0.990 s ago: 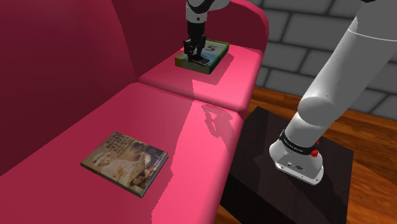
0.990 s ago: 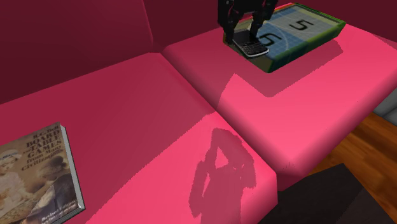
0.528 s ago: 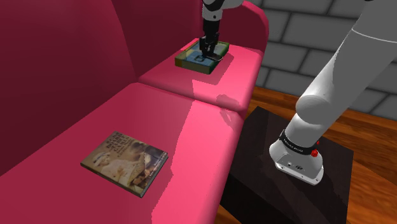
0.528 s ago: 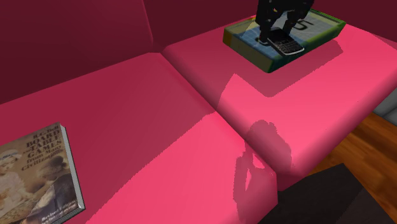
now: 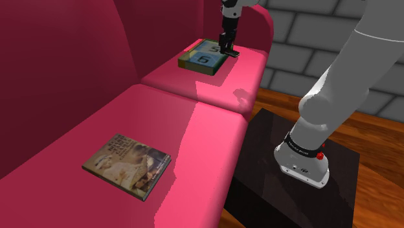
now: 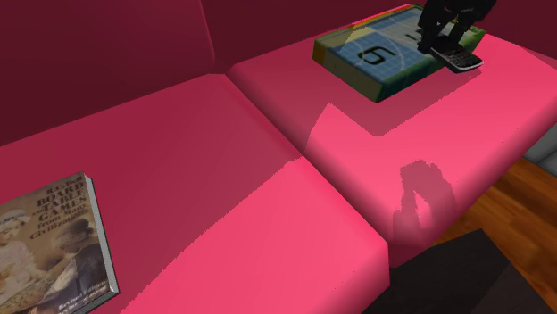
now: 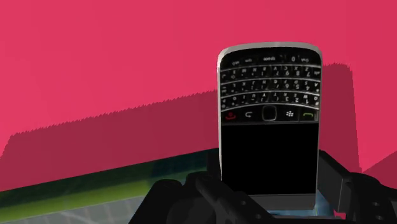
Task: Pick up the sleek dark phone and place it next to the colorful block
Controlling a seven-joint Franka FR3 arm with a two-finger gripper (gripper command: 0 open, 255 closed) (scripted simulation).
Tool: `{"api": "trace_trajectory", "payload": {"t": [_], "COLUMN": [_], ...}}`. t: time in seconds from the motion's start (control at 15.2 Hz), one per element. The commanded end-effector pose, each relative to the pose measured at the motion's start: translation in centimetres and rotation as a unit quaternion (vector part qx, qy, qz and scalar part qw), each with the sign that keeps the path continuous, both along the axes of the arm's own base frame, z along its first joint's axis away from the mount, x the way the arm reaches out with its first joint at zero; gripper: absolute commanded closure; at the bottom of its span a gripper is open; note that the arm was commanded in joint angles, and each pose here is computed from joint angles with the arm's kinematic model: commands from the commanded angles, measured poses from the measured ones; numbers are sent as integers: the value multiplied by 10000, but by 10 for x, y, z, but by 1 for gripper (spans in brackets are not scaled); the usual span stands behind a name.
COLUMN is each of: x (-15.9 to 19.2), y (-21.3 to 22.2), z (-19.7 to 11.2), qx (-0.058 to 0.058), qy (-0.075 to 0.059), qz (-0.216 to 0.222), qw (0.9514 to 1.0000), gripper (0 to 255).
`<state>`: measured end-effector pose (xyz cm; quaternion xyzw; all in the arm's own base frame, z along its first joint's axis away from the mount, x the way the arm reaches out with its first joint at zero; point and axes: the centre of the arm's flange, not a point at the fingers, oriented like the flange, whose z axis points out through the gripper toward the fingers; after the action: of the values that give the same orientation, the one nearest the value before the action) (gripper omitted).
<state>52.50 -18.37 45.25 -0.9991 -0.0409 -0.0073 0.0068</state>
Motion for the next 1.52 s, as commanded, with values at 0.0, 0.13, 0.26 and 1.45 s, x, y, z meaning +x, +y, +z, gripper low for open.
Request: {"api": "trace_trajectory", "payload": {"t": [0.0,0.13,0.26,1.45], "x": [-5,-10,-14,-38], "y": [-26,-52,-78,-221], "z": [0,0,0,-37], "qx": [1,1,1,1], "qy": [0,0,0,0], "qz": [8,8,8,8], "qw": [10000,10000,10000,10000], "gripper": [255,255,255,255]}}
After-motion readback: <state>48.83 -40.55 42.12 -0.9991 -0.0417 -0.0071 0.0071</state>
